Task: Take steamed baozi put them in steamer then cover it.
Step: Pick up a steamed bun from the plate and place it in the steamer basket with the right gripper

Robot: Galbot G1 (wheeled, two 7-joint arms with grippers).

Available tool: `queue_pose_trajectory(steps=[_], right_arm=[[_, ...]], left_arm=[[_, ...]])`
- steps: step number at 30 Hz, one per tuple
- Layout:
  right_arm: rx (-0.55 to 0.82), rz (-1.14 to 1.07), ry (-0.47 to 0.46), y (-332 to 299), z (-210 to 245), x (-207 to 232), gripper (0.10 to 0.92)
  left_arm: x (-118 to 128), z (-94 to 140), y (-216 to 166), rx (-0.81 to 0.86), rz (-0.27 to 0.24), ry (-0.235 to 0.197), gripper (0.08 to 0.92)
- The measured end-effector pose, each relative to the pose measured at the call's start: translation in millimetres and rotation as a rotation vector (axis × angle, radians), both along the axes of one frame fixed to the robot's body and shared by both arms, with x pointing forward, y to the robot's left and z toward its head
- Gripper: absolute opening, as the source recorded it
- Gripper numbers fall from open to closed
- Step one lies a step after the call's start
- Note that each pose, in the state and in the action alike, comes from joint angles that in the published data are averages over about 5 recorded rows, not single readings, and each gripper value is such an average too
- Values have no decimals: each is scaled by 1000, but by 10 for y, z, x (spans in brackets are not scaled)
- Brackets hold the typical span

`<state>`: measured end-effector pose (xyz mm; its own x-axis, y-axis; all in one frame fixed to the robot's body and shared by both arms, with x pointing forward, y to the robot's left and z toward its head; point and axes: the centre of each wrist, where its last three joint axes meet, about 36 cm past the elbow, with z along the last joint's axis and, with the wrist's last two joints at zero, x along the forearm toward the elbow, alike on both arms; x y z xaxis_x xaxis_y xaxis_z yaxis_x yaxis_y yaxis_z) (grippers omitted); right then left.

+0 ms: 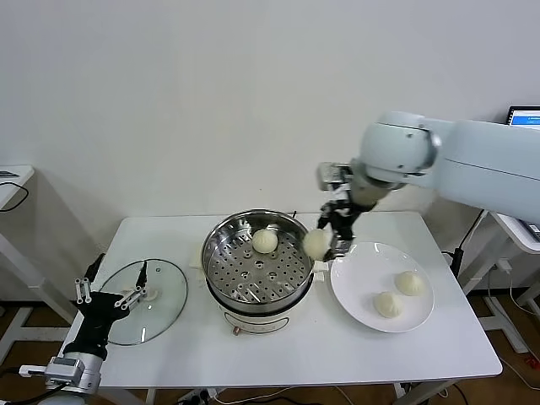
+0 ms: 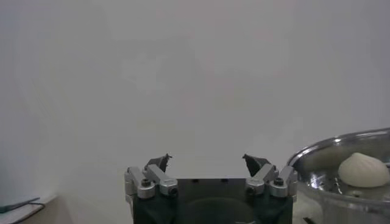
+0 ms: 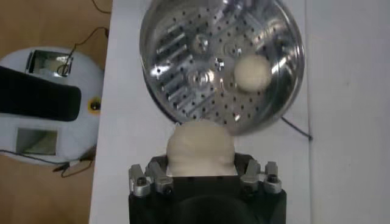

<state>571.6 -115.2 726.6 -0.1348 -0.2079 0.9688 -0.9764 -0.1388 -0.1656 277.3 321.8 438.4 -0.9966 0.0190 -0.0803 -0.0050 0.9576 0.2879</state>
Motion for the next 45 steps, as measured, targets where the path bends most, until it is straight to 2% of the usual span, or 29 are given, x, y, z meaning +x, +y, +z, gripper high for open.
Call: queue_pose_trajectory(steps=[13,24,30,35,45], right_arm=[[-16,75,9,1034,-354,242,704],[-43,61,18,1585,-849,526,704],[-54,45,28,1724,-1083,617,713],[-53,36,37,1774,-1197,645,802],[-23,23,56,1506,-952,690,823]], left_arm=[[19,-12,82,-1,19,3,823],[19,16,122,-6,27,-3,823],[24,29,117,-10,28,-7,823],[25,28,122,-10,31,-7,823],[11,6,123,-13,39,0,823]])
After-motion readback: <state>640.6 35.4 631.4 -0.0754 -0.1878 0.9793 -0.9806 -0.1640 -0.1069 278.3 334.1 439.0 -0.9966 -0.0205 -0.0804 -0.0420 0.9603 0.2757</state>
